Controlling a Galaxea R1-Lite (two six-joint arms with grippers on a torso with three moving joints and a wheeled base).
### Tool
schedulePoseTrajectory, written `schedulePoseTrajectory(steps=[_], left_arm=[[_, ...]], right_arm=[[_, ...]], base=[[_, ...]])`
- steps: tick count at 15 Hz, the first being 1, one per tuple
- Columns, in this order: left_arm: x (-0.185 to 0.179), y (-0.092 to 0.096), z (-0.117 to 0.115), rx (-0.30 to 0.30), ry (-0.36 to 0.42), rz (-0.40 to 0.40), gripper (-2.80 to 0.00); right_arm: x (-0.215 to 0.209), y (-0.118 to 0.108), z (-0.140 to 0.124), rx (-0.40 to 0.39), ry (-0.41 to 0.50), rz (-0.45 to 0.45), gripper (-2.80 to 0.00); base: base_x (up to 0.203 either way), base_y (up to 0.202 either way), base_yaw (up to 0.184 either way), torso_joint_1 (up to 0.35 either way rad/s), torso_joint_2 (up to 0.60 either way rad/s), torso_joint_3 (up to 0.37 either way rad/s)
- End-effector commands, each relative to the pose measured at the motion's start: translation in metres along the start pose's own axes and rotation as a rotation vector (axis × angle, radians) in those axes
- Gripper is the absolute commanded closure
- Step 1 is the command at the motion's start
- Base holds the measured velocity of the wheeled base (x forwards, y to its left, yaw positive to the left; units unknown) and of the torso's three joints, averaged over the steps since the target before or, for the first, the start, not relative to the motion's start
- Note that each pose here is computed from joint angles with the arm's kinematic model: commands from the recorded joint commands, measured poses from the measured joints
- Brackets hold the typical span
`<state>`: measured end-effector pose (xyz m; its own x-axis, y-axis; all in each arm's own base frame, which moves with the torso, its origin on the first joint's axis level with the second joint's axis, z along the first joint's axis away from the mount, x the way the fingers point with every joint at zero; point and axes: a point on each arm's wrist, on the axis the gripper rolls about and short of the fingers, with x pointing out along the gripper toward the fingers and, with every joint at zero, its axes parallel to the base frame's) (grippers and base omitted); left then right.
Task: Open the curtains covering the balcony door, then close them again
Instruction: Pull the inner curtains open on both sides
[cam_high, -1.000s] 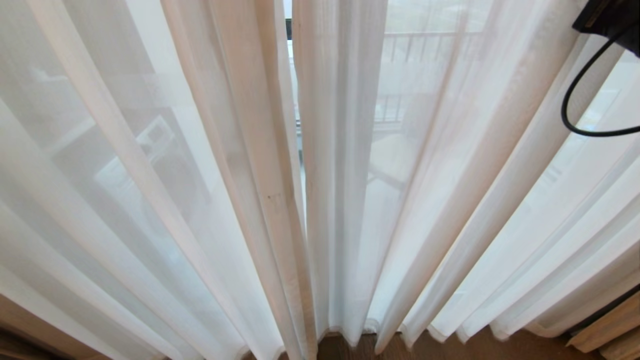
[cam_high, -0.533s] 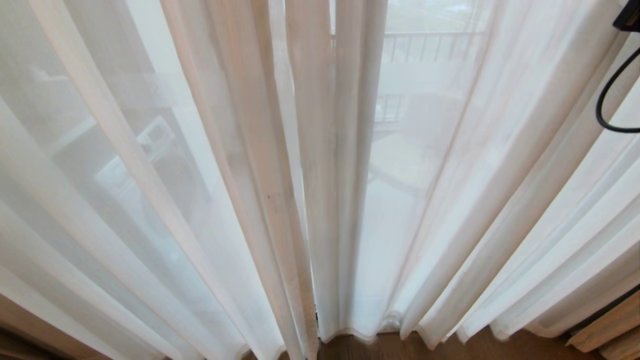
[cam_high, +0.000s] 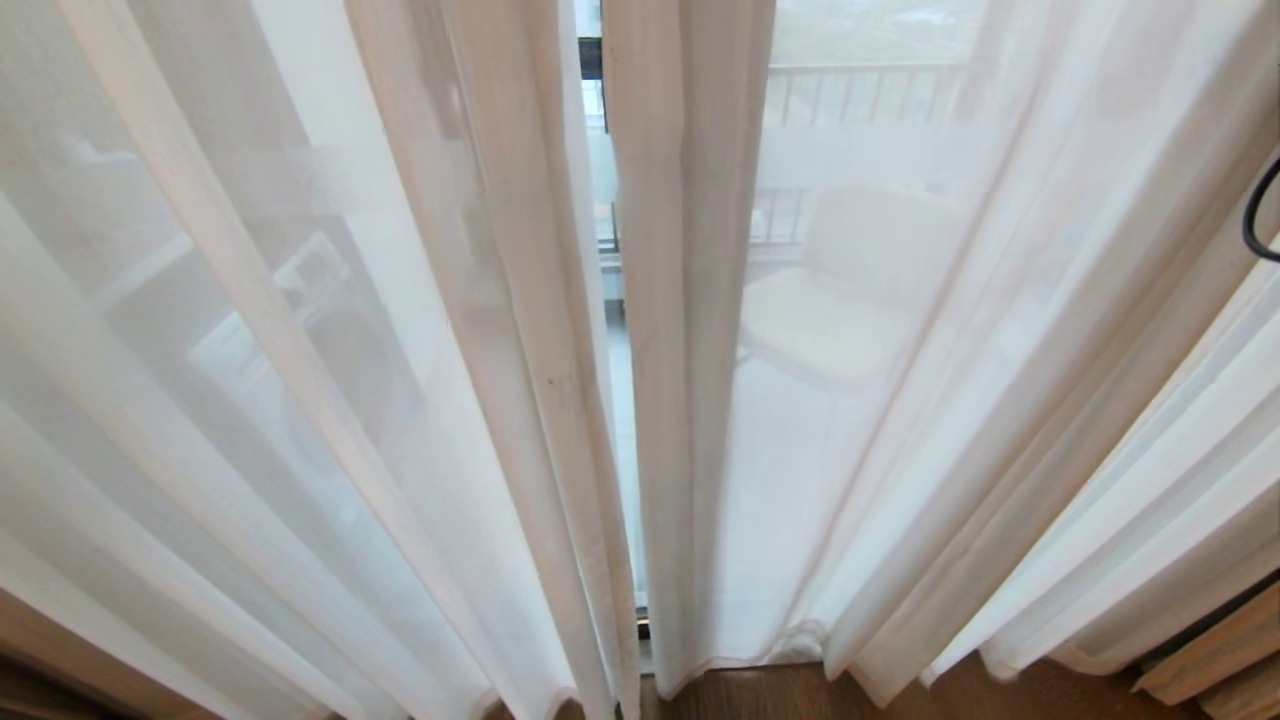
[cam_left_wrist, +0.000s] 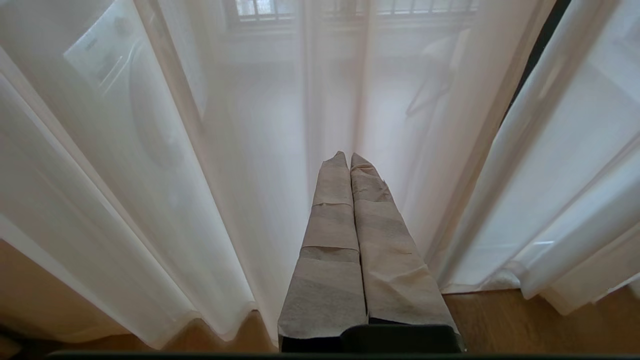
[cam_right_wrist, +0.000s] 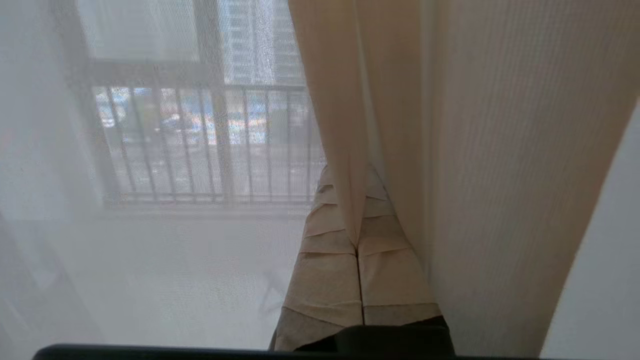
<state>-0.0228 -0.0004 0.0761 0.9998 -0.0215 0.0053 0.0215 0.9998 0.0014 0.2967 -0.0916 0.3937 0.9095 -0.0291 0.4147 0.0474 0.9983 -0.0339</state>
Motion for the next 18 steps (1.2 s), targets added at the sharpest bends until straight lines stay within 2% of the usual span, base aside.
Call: schedulePoseTrajectory(steps=[1, 6, 15, 18], left_arm=[[0.000, 0.000, 0.000, 0.000, -0.001, 0.000, 0.00], [0.000, 0.000, 0.000, 0.000, -0.001, -0.002, 0.00], [0.000, 0.000, 0.000, 0.000, -0.001, 0.000, 0.00], [0.000, 0.000, 0.000, 0.000, -0.001, 0.000, 0.00]], right_arm=[[-0.002, -0.012, -0.001, -0.014, 0.004, -0.032, 0.00], [-0.009, -0.017, -0.002, -0.023, 0.010, -0.054, 0.00], [-0.021, 0.010, 0.001, 0.012, 0.025, 0.015, 0.00], [-0.023, 0.013, 0.005, 0.012, 0.013, 0.022, 0.00]], base=[[0.000, 0.000, 0.000, 0.000, 0.00, 0.000], [0.000, 0.000, 0.000, 0.000, 0.00, 0.000], [0.000, 0.000, 0.000, 0.000, 0.00, 0.000], [0.000, 0.000, 0.000, 0.000, 0.00, 0.000]])
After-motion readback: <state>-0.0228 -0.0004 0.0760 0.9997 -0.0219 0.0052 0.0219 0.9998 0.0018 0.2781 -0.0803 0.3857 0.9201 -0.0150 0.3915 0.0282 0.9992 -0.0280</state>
